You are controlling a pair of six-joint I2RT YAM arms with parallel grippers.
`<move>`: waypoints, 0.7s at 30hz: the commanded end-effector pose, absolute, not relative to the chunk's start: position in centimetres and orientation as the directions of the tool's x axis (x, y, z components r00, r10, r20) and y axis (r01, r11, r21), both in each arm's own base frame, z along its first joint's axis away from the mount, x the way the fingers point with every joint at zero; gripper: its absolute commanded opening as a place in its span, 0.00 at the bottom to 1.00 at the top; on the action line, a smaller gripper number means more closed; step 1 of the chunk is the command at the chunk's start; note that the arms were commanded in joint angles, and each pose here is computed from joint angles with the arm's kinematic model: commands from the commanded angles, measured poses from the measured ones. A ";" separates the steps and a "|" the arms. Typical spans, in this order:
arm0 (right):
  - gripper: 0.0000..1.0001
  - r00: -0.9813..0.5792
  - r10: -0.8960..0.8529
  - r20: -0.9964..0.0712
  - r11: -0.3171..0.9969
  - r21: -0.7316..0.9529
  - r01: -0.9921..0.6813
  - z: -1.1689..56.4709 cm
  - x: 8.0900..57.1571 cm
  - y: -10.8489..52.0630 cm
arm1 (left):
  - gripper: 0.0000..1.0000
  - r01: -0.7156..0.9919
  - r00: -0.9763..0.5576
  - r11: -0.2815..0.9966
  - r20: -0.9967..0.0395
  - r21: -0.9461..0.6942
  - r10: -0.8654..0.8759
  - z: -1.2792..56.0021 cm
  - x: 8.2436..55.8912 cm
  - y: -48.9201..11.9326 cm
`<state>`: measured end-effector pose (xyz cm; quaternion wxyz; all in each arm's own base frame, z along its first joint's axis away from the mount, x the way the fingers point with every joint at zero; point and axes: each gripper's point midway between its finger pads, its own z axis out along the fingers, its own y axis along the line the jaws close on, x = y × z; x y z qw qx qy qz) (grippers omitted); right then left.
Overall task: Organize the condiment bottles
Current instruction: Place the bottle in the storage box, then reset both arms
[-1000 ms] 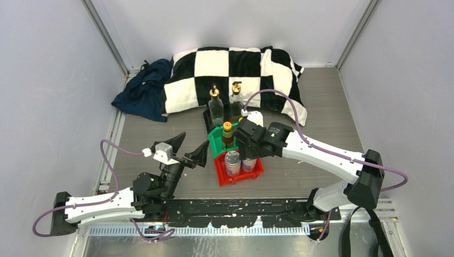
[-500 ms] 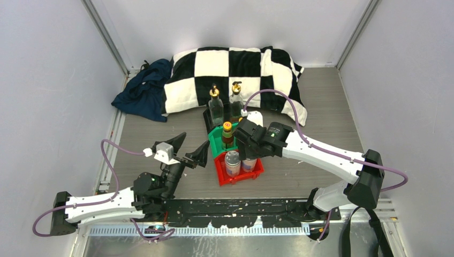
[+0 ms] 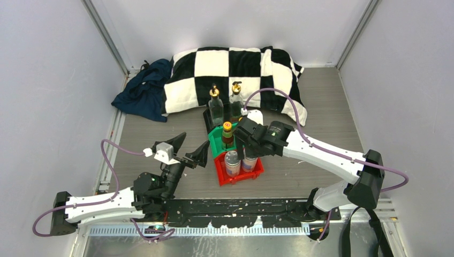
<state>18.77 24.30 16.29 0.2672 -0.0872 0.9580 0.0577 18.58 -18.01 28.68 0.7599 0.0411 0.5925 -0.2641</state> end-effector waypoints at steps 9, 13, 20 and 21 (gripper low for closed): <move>0.79 -0.796 -0.096 -0.598 0.971 0.119 -0.206 20.4 19.4 24.7 | 1.00 0.444 0.158 0.845 -0.902 -0.299 -0.402 29.6 18.6 -17.9; 0.79 -0.783 -0.091 -0.616 0.971 0.119 -0.206 21.3 19.6 24.4 | 1.00 0.443 0.157 0.846 -0.903 -0.297 -0.400 29.8 18.7 -18.0; 0.79 -0.714 -0.098 -0.693 0.969 0.096 -0.226 23.9 20.5 23.3 | 1.00 0.428 0.167 0.857 -0.906 -0.288 -0.388 30.4 18.8 -17.5; 0.79 -0.699 -0.098 -0.708 0.969 0.090 -0.228 24.4 20.7 23.1 | 1.00 0.426 0.171 0.861 -0.909 -0.280 -0.380 30.6 18.8 -17.4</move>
